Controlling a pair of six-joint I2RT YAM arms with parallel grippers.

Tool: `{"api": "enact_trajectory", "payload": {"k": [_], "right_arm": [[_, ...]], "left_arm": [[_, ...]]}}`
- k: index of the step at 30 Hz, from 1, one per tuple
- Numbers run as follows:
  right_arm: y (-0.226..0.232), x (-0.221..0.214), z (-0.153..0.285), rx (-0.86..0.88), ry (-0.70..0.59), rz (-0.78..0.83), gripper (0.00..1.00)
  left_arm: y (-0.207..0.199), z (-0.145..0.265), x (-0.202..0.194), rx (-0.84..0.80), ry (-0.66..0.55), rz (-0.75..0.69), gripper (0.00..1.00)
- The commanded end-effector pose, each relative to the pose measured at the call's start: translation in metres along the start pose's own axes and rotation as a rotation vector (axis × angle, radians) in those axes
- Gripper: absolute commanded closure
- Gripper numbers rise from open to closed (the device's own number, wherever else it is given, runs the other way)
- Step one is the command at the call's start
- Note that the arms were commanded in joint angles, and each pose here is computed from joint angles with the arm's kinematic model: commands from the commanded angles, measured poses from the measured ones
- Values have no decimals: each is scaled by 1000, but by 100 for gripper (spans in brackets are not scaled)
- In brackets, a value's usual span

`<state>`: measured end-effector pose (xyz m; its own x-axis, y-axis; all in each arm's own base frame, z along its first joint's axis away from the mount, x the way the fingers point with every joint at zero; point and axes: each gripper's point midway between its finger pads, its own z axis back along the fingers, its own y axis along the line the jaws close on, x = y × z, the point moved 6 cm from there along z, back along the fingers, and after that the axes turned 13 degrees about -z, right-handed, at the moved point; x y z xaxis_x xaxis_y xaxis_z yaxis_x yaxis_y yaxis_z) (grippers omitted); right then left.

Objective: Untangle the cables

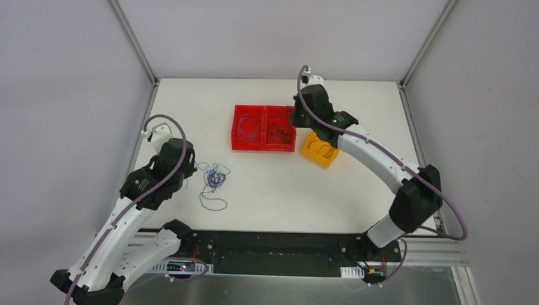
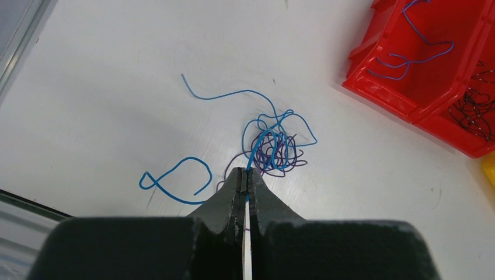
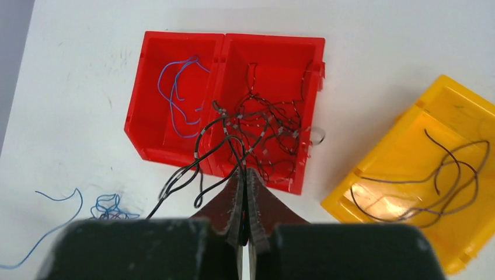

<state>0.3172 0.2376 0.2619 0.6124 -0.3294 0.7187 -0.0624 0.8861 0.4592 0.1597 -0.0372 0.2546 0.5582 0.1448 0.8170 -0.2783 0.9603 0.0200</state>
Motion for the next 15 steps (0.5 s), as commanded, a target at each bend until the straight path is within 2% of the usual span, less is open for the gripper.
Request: {"api": "enact_trajectory", "payload": {"k": [1, 9, 15], "right_arm": [[0, -12, -41, -81, 79, 45, 100], [-20, -55, -130, -233, 233, 47, 100], [-41, -84, -164, -352, 348, 87, 100]], "left_arm": [[7, 3, 3, 24, -15, -2, 100], [3, 1, 2, 11, 8, -27, 100], [-2, -3, 1, 4, 33, -55, 100]]}}
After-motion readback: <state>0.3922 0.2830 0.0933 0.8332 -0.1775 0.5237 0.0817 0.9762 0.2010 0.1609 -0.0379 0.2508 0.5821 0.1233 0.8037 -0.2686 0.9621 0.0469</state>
